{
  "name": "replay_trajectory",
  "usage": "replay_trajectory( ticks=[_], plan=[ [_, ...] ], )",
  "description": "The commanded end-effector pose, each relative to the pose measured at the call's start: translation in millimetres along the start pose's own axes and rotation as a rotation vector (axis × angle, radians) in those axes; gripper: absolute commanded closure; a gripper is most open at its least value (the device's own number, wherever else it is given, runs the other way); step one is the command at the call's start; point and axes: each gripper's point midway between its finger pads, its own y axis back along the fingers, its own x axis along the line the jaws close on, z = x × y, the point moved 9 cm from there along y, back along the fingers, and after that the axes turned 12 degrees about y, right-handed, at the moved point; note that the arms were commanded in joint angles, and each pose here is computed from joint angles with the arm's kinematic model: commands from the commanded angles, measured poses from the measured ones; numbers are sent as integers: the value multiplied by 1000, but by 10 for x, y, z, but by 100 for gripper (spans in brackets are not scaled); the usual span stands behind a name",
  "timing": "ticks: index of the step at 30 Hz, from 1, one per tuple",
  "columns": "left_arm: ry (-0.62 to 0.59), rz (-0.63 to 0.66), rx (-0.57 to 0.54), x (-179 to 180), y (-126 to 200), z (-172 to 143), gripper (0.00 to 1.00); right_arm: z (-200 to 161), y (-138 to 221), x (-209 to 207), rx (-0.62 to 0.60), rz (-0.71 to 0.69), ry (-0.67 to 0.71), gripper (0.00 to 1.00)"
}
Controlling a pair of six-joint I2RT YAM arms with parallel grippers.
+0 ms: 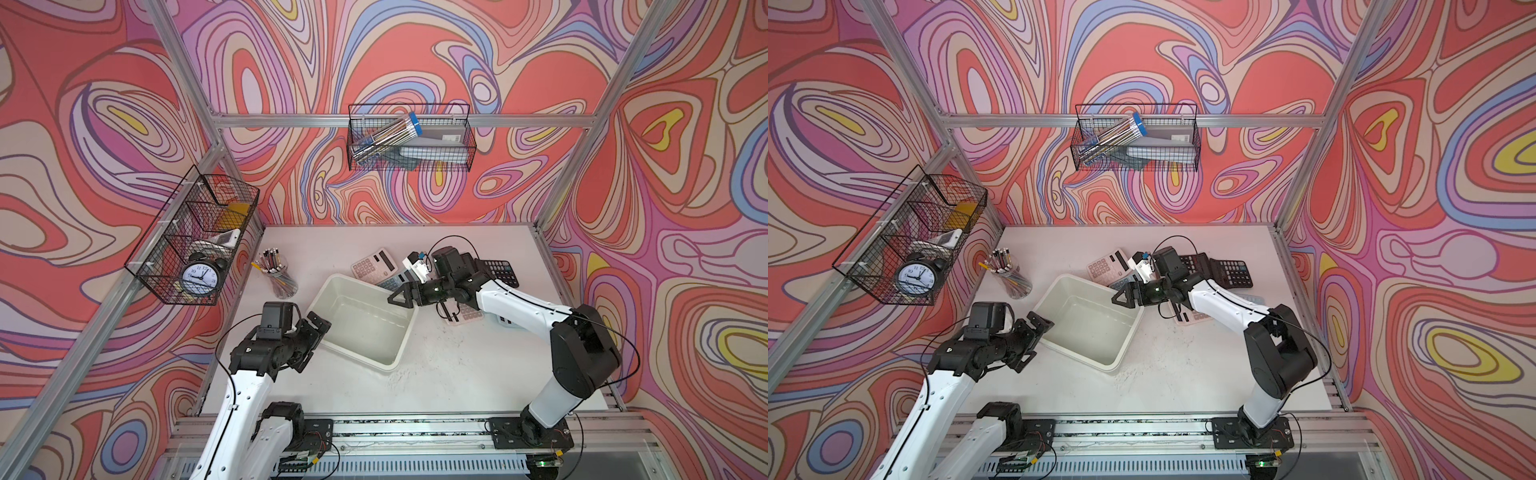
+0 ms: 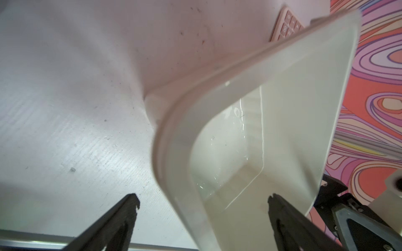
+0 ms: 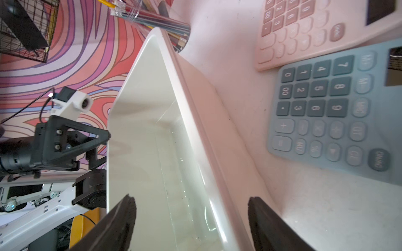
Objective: Put the calculator in the storage box
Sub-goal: Adjust the storage box at the center of the board, then pick up the calculator at the center of the board.
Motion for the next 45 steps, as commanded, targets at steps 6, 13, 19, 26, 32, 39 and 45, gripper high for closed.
replay_trajectory(
  ticks=[6, 13, 19, 26, 32, 39, 45],
  plan=[
    [-42, -32, -124, -467, -108, 233, 1, -67, -291, 196, 16, 118, 8, 18],
    [-66, 43, -204, -720, -193, 575, 1, -35, -172, 156, -3, -32, 30, 19],
    [-108, 59, -298, -751, -199, 884, 1, 145, 359, -148, -116, -241, -26, 19],
    [-206, -6, -270, -845, -185, 881, 1, 238, 588, -730, -95, -392, -124, 31],
    [-250, -68, -293, -682, -48, 737, 1, 215, 510, -1200, -31, -444, -189, 43],
    [-211, -34, -299, -399, 13, 605, 1, 104, 261, -1479, 44, -387, -229, 54],
    [-190, -17, -255, -297, -63, 561, 1, 38, 84, -1600, 61, -314, -252, 61]
  ],
)
